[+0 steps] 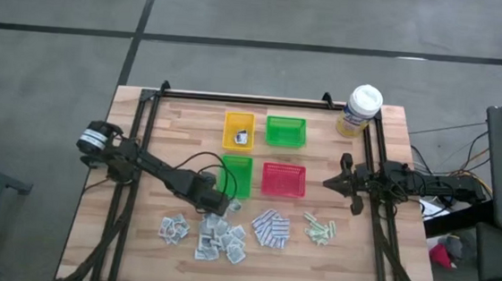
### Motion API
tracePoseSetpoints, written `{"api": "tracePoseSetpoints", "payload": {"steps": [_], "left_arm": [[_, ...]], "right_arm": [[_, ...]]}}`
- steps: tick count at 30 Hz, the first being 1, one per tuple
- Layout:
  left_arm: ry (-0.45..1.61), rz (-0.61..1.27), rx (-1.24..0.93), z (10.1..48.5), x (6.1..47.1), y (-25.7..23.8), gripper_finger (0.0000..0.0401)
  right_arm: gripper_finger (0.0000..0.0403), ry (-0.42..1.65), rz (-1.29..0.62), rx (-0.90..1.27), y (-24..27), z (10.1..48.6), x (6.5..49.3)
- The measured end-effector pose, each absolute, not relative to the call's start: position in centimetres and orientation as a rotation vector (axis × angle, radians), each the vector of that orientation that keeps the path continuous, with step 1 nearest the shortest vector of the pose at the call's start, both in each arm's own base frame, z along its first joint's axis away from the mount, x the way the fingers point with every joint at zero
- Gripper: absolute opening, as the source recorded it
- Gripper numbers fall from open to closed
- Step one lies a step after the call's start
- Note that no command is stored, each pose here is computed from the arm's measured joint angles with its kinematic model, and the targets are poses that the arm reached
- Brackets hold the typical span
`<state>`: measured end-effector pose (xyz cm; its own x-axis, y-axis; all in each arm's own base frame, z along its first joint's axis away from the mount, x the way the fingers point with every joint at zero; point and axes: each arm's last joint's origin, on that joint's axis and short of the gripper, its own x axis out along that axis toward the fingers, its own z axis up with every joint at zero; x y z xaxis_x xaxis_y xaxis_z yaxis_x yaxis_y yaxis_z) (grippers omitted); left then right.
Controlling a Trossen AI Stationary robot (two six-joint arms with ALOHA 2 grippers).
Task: Pick & Place First Aid Supplies
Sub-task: Put the blue alcohol pad into the yellow bin
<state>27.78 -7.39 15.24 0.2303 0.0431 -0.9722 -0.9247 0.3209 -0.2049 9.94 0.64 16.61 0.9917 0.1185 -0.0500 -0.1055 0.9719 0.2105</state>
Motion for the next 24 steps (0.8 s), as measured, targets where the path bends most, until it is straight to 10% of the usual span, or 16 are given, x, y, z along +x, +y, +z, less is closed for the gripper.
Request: {"api": "tracePoseSetpoints", "payload": {"steps": [24], "left_arm": [[1.064, 0.844, -1.005, 16.0, 28.1, -7.1, 0.0076]], "right_arm": [[0.0028, 0.062, 0.113, 0.209, 0.6, 16.6, 9.9]]}}
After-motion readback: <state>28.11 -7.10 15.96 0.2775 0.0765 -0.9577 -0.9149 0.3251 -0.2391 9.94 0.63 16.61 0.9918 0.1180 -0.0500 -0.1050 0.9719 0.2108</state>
